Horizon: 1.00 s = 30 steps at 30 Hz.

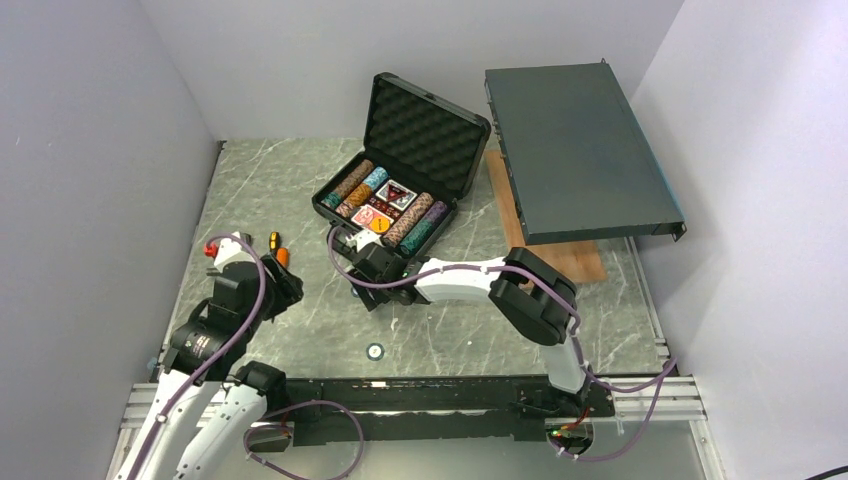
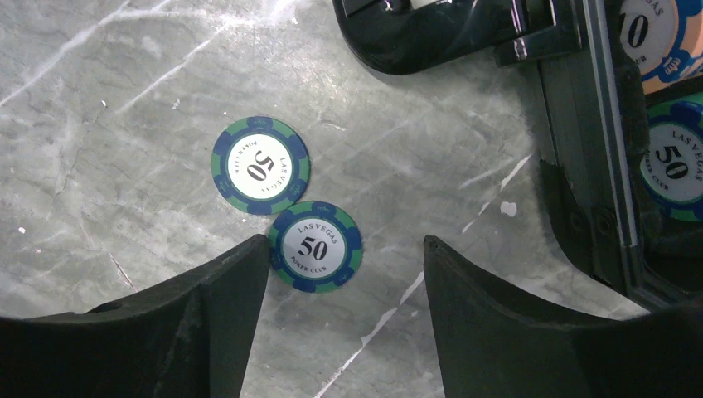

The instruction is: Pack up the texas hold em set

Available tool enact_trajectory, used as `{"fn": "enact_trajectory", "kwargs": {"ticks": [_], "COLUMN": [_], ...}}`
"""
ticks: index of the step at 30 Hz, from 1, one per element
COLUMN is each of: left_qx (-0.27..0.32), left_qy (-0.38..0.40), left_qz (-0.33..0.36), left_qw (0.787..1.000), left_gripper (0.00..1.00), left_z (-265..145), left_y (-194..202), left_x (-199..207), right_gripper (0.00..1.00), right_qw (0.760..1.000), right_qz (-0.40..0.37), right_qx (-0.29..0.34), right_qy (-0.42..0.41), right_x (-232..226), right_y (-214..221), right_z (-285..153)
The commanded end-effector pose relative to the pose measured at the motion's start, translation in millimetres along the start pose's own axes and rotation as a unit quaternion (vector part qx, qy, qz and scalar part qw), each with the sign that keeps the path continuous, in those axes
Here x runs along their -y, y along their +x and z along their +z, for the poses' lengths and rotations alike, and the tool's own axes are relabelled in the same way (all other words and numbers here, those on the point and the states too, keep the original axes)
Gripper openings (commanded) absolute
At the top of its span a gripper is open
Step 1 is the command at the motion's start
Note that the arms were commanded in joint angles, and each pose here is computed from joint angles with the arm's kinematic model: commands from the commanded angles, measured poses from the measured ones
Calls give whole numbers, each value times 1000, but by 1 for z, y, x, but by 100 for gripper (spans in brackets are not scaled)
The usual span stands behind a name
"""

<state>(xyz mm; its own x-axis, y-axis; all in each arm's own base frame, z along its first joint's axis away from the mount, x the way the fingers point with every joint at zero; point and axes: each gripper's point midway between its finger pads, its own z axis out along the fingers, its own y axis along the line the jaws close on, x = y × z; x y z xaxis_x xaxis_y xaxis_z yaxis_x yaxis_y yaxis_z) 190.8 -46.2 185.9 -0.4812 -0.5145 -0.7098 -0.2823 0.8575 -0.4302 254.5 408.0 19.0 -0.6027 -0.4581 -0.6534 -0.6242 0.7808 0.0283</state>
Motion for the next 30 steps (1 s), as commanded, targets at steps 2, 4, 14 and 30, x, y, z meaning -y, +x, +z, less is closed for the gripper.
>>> {"fn": "enact_trajectory", "kwargs": {"ticks": [2,4,14,30], "left_qx": [4,3,-32,-191], "left_qy": [-25,-24,-8,181], "left_qz": [9,11,24,-55], "left_qw": [1000,1000,999,963], "left_gripper": [64,64,66,69], "left_z": [-5,-4,8,56], "left_y": [-3,-3,8,52], "left_x": [-10,-10,2,52], "right_gripper": [65,59,39,24], "right_qw": [1000,1000,1000,993], "right_qz": [-15,-15,-12,-1], "right_qx": [-7,-12,-17,106], "right_qy": [9,7,-5,-44], "right_x": [-6,-8,-10,-1], "right_y": [2,5,12,-15], "right_z": [5,5,1,-52]}}
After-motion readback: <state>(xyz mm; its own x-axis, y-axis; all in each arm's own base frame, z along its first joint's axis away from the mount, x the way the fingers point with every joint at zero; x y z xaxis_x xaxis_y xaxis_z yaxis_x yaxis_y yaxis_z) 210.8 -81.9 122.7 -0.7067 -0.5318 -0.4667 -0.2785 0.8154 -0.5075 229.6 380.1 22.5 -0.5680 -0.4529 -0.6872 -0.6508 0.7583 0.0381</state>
